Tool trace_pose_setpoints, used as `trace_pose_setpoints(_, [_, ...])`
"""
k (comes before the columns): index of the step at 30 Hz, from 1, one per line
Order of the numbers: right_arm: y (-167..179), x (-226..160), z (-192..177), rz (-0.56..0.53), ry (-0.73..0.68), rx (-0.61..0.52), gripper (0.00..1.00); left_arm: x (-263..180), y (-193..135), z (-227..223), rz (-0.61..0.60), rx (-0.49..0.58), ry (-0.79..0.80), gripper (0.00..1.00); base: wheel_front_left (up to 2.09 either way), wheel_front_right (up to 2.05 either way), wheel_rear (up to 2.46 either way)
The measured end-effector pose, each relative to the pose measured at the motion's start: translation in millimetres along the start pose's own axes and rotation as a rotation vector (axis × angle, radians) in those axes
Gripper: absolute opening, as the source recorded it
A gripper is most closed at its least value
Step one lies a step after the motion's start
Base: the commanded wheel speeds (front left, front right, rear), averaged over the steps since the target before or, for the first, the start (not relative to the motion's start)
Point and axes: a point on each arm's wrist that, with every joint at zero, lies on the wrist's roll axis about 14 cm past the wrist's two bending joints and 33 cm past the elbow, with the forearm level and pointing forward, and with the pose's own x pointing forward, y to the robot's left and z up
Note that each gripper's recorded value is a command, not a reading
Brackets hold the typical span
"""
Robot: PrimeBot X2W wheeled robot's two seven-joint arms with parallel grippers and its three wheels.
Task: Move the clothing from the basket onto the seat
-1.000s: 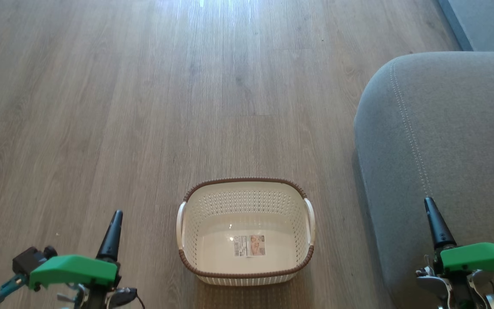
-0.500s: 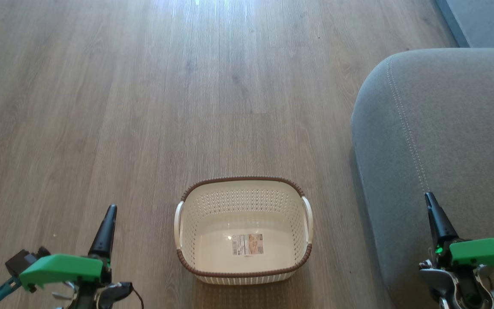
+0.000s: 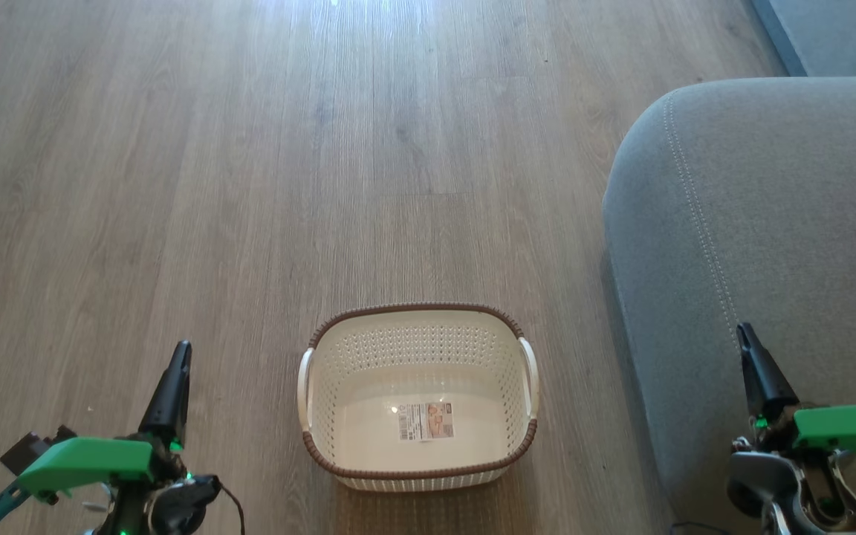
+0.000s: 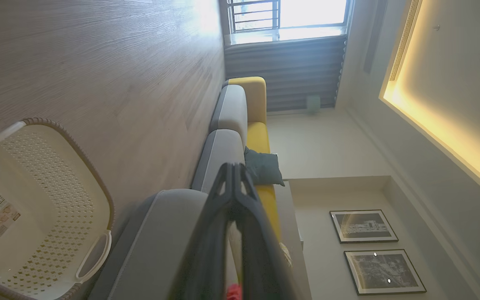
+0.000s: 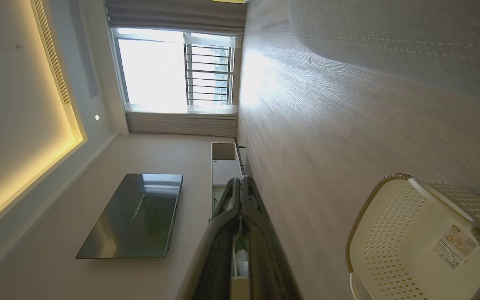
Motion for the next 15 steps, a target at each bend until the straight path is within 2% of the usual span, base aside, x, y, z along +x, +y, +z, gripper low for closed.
trace_pose_setpoints(4, [6.1, 3.9, 0.5, 0.019, 0.002, 0.041, 0.0, 2.3, -4.1, 0.8, -0.018, -0.046, 0.0, 0.0, 0.0, 0.0, 0.0])
trace_pose_setpoints(15, [6.1, 3.9, 0.7, 0.019, 0.0, 0.047, 0.0, 3.9, -7.0, 2.0, -0.026, -0.047, -0.004, 0.0, 0.0, 0.0, 0.0])
